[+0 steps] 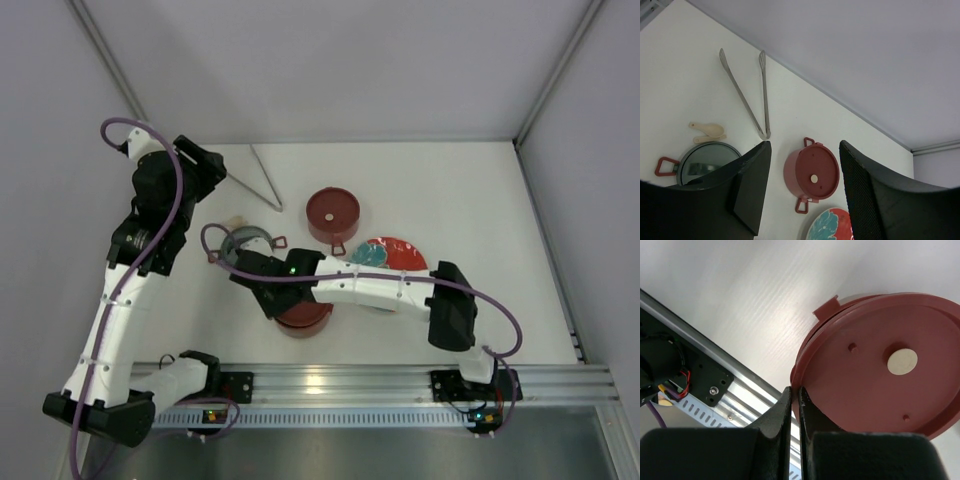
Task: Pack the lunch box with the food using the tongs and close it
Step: Close the box lid on the packing box.
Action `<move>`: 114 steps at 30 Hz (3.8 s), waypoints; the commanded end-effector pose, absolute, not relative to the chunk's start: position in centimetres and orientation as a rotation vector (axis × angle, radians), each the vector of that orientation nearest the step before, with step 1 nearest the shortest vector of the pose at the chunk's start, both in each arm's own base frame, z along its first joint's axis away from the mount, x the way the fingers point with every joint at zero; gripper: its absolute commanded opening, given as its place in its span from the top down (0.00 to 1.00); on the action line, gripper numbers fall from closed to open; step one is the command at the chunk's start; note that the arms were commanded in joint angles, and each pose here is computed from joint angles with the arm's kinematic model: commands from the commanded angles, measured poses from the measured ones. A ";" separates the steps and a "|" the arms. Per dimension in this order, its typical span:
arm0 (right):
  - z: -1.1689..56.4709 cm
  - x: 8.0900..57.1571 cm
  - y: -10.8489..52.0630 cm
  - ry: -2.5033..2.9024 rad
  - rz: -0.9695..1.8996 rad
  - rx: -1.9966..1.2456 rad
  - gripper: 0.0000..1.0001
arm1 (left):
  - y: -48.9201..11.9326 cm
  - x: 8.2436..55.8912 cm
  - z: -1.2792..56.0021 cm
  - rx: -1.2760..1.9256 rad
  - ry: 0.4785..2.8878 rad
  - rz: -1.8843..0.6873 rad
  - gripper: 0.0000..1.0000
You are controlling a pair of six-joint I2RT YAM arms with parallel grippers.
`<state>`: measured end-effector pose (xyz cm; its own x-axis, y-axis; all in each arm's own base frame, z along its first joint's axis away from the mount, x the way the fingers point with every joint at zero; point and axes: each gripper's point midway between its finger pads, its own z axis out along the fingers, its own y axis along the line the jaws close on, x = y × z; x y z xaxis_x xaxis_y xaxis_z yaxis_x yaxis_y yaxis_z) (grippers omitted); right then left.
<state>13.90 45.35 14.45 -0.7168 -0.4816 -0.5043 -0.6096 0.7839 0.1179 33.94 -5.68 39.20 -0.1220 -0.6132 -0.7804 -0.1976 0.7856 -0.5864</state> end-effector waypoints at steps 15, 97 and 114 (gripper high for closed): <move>12.8 11.9 46.0 2.531 0.378 -0.906 0.79 | -6.1 33.7 40.8 -0.593 1.673 -0.427 0.38; 8.2 20.1 36.8 2.625 0.416 -0.579 0.72 | -15.7 17.0 7.7 -0.316 2.685 -0.566 0.68; 18.5 23.3 34.2 2.419 0.419 -0.473 0.72 | -15.9 17.8 7.7 -0.330 2.670 -0.558 0.67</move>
<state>22.44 35.84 13.95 -0.7815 -0.2808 -0.5571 -0.4467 0.8753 0.1854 18.53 -17.46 9.72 -0.8856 -0.3182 -0.3382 -0.1086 0.8500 -0.5155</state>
